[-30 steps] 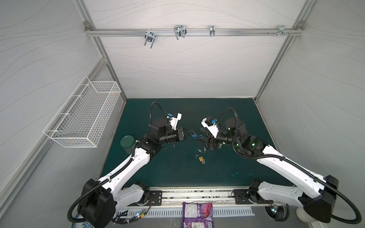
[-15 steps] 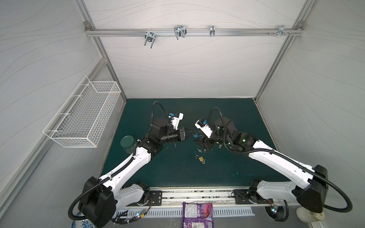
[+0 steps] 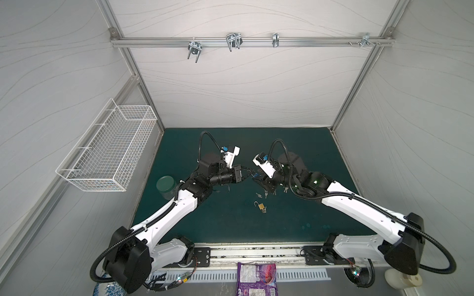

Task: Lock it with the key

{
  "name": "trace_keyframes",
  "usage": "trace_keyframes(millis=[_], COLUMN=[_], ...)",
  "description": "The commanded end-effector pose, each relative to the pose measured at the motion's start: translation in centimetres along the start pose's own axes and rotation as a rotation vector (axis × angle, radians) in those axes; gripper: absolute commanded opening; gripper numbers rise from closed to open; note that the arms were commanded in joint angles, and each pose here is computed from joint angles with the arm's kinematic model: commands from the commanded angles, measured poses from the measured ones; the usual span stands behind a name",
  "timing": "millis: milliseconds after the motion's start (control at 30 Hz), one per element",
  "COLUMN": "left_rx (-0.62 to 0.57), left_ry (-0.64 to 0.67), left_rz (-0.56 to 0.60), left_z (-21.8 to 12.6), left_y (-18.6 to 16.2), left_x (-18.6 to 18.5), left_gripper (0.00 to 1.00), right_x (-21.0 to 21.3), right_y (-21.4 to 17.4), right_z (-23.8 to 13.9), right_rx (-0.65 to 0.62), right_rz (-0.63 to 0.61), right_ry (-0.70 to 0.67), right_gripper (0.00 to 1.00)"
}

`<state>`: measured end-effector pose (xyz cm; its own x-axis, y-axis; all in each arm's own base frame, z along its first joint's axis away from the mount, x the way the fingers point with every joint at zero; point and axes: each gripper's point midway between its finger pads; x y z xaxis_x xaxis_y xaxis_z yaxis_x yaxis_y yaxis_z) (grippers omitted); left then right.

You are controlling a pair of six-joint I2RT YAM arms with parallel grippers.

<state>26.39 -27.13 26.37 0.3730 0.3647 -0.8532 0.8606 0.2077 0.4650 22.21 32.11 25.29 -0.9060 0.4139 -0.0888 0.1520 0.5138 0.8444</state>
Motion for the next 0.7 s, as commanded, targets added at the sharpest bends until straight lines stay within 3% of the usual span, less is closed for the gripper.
trace_keyframes(millis=[0,433,567,600,667], left_rx=[-0.046,-0.047,-0.047,-0.054,-0.073], left_ry=[-0.069,-0.043,-0.041,-0.036,-0.006], left_rz=[0.058,0.048,0.05,0.055,0.074], left_z=[-0.2,-0.1,-0.1,-0.2,-0.6], left_y=[1.8,1.7,1.8,1.9,2.3], left_x=[-2.9,-2.2,-2.4,-2.4,-2.4], left_gripper=[0.0,0.0,0.0,0.05,0.26], right_x=[0.1,0.4,0.9,1.2,1.5], right_y=[1.1,1.4,1.8,1.9,2.1], right_z=[-0.2,-0.5,-1.1,-1.4,-2.1], right_rx=[-0.024,-0.034,-0.059,-0.072,-0.094], right_rz=[-0.018,-0.014,-0.013,-0.013,-0.007], right_ry=[0.003,0.013,0.038,0.049,0.062], right_gripper=[0.41,0.24,0.07,0.02,0.0])
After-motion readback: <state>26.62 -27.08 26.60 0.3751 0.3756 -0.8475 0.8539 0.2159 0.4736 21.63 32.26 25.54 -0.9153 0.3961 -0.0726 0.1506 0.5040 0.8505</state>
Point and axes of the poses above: each gripper's point midway between its finger pads, its own z axis out along the fingers, its own x axis along the line the jaws close on, y = z × x, and after that the axes turned 6 degrees about -z, right-handed
